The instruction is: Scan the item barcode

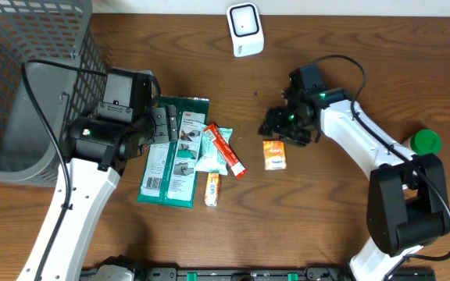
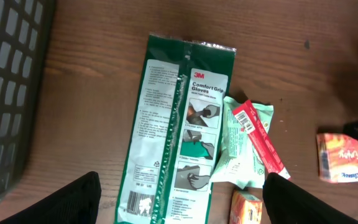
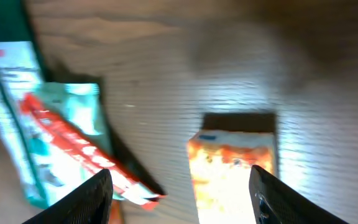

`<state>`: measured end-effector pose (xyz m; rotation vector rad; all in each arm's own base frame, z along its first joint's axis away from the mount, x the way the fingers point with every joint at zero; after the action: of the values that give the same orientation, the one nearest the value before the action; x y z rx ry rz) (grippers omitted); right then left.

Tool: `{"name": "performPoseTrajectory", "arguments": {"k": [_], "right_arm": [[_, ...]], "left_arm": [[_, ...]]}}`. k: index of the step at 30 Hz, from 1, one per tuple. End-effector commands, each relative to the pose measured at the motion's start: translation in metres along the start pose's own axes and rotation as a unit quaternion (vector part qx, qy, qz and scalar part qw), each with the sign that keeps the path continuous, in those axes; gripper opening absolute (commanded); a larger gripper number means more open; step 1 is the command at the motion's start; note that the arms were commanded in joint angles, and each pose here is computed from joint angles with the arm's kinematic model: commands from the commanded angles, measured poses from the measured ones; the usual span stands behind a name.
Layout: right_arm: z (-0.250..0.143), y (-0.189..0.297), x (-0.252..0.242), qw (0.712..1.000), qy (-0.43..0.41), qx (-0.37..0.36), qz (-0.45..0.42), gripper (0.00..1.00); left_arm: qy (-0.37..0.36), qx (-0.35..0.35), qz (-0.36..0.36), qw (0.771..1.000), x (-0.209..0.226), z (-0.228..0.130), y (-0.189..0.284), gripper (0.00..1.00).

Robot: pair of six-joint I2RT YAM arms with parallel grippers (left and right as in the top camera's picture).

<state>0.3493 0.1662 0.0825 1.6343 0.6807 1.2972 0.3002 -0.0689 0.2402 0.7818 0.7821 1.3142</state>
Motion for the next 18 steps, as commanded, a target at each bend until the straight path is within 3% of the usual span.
{"name": "performPoseTrajectory", "arguments": {"k": [1, 7, 10, 18], "right_arm": [[0.001, 0.008, 0.017, 0.999, 0.01, 0.01, 0.048, 0.64], [0.006, 0.013, 0.008, 0.997, 0.053, 0.012, 0.054, 0.59], [0.004, 0.017, -0.003, 0.995, 0.077, 0.028, 0.053, 0.51], [0.008, 0.016, -0.031, 0.998, 0.059, 0.023, 0.01, 0.41]], "left_arm": [[-0.004, -0.005, 0.007, 1.0, 0.003, 0.004, 0.002, 0.84], [-0.004, -0.005, 0.007, 1.0, 0.003, 0.004, 0.002, 0.84], [-0.004, -0.005, 0.007, 1.0, 0.003, 0.004, 0.002, 0.84], [-0.004, -0.005, 0.007, 1.0, 0.003, 0.004, 0.002, 0.84]]}}
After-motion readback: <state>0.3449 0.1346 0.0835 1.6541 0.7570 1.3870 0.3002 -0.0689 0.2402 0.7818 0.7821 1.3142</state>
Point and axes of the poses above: each gripper's point midway between its finger pads, its own y axis back along the fingers, its own x axis along the line the jaws close on, z = x × y, the point moved 3 cm from there along y, back along the fingers, and after that the axes turned 8 degrees about -y, right-handed, at the moved point
